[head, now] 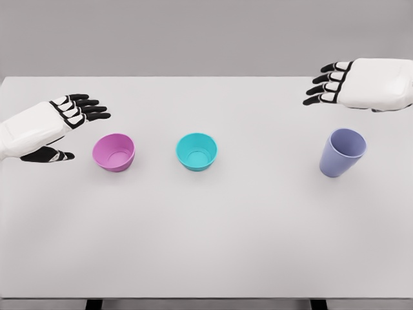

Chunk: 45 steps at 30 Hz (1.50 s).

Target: Stacking bowl and cup with both arms

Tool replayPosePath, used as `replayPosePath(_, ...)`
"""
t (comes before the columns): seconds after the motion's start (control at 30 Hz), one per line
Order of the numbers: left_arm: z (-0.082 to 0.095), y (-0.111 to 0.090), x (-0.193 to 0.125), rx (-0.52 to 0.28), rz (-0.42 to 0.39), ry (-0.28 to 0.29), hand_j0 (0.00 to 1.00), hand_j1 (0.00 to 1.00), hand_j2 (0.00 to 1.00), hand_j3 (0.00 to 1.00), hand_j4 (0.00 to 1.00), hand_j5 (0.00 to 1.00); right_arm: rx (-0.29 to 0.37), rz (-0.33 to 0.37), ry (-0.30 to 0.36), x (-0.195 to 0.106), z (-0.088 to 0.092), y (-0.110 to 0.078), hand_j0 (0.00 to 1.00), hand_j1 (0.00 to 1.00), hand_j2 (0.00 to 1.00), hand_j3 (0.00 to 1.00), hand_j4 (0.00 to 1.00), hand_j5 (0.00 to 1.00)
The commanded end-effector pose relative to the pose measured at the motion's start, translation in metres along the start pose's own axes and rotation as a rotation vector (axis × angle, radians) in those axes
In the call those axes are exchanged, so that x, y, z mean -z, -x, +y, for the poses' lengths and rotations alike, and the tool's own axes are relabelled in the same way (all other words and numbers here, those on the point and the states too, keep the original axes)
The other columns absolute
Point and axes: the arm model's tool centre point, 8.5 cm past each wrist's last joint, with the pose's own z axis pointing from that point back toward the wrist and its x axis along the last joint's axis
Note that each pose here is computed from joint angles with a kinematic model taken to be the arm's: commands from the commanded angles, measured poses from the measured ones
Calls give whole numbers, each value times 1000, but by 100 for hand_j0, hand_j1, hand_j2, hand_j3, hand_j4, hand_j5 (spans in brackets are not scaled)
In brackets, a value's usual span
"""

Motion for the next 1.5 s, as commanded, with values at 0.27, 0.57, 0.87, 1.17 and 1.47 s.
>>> replayPosePath(0.27, 34, 20, -17, 42, 69, 244, 100, 100, 100, 100, 100, 100, 87, 74, 181, -28, -11, 11, 100, 100, 100, 100, 100, 100)
replayPosePath(0.57, 58, -26, 38, 14, -156, 200, 100, 100, 100, 100, 100, 100, 107, 63, 184, -24, -6, 10, 100, 100, 100, 100, 100, 100)
replayPosePath(0.87, 49, -38, 53, -82, -267, 393, 100, 100, 100, 100, 100, 100, 121, 51, 171, -19, 0, 7, 100, 100, 100, 100, 100, 100)
replayPosePath(1.17, 39, -16, 61, -224, -14, 432, 100, 100, 100, 100, 100, 100, 132, 47, 164, -18, 5, 5, 100, 100, 100, 100, 100, 100)
replayPosePath(1.47, 20, -18, 73, -250, -30, 454, 100, 100, 100, 100, 100, 100, 150, 41, 171, -13, 9, 4, 100, 100, 100, 100, 100, 100)
